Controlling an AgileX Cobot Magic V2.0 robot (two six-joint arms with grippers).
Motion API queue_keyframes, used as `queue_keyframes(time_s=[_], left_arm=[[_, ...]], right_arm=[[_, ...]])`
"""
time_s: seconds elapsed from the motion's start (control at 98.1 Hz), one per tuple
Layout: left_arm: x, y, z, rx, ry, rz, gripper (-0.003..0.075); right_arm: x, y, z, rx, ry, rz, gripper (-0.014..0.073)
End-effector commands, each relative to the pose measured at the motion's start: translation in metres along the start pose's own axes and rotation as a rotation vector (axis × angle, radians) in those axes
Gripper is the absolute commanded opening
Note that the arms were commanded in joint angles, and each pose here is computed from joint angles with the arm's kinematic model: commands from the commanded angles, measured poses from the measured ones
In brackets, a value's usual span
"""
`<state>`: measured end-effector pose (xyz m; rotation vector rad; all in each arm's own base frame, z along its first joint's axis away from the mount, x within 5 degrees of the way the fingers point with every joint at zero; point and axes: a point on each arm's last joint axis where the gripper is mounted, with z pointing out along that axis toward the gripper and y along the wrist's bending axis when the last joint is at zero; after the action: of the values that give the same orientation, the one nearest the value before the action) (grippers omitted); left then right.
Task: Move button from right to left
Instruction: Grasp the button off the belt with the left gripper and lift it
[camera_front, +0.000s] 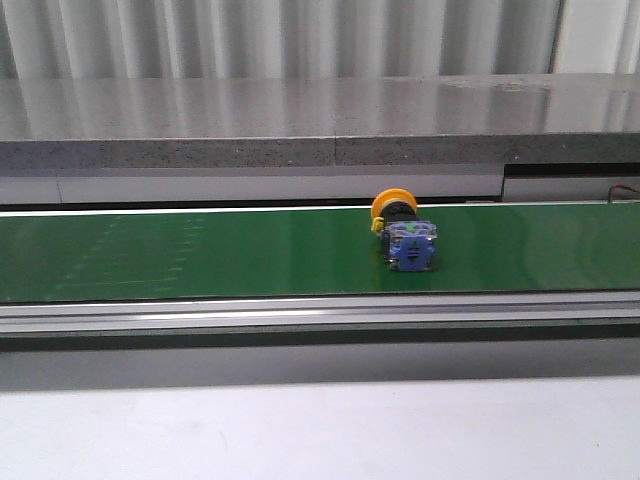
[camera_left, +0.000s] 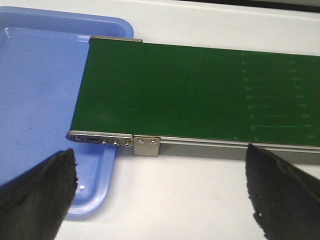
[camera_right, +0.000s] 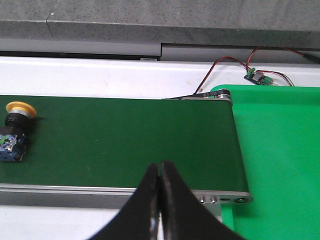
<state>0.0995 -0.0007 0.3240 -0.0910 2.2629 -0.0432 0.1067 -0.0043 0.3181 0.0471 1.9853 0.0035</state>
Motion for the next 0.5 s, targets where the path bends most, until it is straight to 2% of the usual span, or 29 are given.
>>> queue_keyframes(time_s=[0.0,0.204,0.489], left_arm=[[-0.015,-0.003,-0.006,0.024,-0.092,-0.017,0.065],[-0.017,-0.01,-0.002,0.106,-0.064,-0.09,0.064],[-0.04,-0.02,0.01,0.177,-0.029,-0.156,0.064]], right_arm=[[-0.014,0.0,-0.005,0.009,-0.092,-0.011,-0.0067],[-0.014,0.0,-0.005,0.009,-0.092,-0.011,-0.0067],[-0.014,0.0,-0.005,0.009,-0.092,-0.011,-0.0067]])
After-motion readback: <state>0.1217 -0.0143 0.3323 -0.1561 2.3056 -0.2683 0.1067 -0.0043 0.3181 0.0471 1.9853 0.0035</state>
